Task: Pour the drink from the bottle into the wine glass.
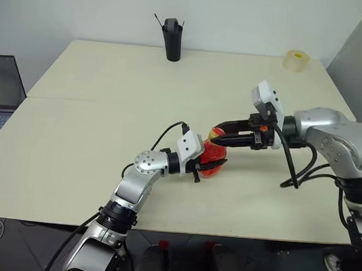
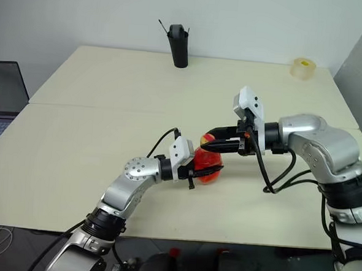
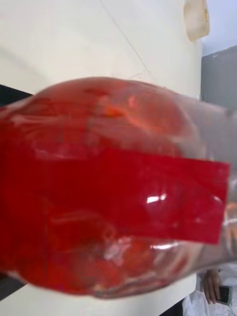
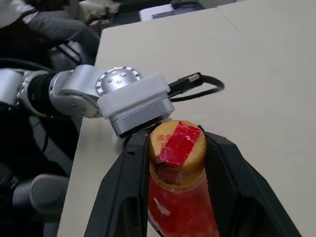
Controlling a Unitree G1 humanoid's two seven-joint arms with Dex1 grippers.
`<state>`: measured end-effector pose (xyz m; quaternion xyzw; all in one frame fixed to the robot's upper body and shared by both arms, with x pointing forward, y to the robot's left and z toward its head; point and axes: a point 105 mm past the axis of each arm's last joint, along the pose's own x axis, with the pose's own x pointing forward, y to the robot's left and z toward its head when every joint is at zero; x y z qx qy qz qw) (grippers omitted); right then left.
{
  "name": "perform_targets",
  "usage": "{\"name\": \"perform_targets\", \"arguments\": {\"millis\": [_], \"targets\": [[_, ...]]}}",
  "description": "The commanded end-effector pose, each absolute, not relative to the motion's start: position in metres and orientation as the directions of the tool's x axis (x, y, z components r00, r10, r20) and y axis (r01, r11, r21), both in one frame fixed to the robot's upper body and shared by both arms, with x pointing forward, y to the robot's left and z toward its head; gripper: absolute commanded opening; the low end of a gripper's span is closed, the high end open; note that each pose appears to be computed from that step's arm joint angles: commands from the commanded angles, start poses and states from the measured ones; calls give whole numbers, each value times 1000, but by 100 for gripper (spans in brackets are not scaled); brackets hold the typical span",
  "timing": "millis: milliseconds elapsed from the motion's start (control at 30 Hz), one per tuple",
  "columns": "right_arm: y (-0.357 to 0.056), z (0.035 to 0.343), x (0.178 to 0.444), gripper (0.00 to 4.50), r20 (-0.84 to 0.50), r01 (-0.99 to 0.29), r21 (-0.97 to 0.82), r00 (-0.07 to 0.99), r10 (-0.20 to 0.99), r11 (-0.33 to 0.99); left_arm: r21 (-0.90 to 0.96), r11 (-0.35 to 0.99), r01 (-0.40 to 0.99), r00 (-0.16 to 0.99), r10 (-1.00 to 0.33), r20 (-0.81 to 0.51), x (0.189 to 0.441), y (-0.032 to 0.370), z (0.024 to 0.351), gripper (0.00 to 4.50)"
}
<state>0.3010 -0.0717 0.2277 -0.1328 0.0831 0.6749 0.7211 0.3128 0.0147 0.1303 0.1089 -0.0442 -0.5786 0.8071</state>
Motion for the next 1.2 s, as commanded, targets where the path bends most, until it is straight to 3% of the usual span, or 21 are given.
{"name": "perform_targets", "arguments": {"millis": [33, 133, 300, 433, 567, 800, 1200], "targets": [[-58, 227, 292, 126, -317, -995, -76, -40, 948, -68, 275, 264, 925, 275, -961, 0, 306, -3, 152, 121], [-64, 239, 292, 126, -280, -997, -69, -19, 960, -40, 267, 272, 925, 281, -960, 2, 305, -3, 151, 119], [-70, 255, 276, 301, -245, -992, -128, 33, 969, 1, 257, 265, 930, 274, -962, 0, 304, -3, 150, 117], [-70, 273, 270, 443, -194, -974, -202, 138, 971, 99, 251, 250, 935, 260, -966, -6, 304, -5, 147, 116], [-84, 278, 273, 445, -128, -923, -221, 347, 929, 315, 252, 235, 939, 244, -970, -3, 306, -8, 148, 116], [-90, 272, 253, 445, -53, -824, -195, 550, 834, 531, 251, 229, 941, 236, -972, -1, 311, -9, 148, 116], [-85, 254, 274, 445, -9, -652, -72, 757, 653, 755, 253, 213, 944, 221, -975, -4, 312, -12, 146, 116]]}}
